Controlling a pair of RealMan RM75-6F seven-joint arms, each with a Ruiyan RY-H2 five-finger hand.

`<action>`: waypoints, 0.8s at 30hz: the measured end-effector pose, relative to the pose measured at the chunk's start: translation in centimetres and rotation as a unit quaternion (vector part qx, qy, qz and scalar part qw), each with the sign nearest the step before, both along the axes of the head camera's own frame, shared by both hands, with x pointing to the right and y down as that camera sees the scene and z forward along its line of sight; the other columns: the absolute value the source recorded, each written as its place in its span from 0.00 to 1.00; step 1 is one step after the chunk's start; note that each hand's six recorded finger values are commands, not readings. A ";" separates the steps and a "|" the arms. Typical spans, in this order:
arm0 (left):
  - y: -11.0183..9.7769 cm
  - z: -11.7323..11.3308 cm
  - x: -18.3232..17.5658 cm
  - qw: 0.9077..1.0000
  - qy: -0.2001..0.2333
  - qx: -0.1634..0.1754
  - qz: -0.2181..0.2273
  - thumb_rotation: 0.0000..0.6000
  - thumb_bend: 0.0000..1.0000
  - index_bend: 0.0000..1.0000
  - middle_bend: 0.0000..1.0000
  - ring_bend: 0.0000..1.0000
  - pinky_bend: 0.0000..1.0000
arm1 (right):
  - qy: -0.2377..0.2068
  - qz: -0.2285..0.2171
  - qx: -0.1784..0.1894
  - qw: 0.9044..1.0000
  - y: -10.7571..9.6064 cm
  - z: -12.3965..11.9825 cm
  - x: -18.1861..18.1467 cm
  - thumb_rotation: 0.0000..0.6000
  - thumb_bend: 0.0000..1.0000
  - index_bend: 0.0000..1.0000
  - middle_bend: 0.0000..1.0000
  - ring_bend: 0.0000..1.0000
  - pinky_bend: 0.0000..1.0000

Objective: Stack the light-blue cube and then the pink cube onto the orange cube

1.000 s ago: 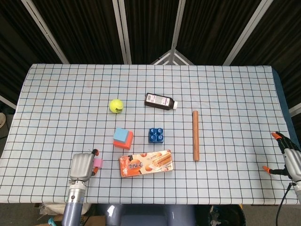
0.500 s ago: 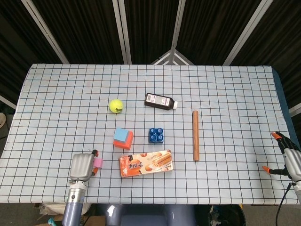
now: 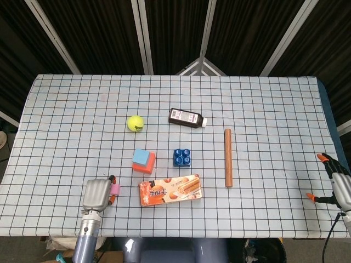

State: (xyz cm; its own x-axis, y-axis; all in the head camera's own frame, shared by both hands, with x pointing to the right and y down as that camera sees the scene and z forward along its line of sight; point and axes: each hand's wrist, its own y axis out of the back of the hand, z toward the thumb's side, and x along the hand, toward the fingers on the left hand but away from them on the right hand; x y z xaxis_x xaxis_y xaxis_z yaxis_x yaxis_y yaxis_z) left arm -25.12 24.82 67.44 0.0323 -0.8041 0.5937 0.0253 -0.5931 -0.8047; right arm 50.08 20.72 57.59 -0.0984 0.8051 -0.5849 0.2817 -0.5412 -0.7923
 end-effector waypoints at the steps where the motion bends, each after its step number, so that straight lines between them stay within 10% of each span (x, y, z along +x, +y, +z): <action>1: 0.0 0.0 0.0 1.000 0.000 0.000 0.000 1.00 0.27 0.43 0.77 0.76 0.83 | 0.000 0.000 0.000 1.000 0.0 0.0 0.0 1.00 0.07 0.00 0.04 0.05 0.14; 24: -0.9 -1.5 -0.5 1.000 0.018 0.020 -0.013 1.00 0.34 0.45 0.78 0.77 0.83 | 0.000 0.000 -0.001 1.000 0.0 0.1 0.0 1.00 0.07 0.00 0.04 0.05 0.14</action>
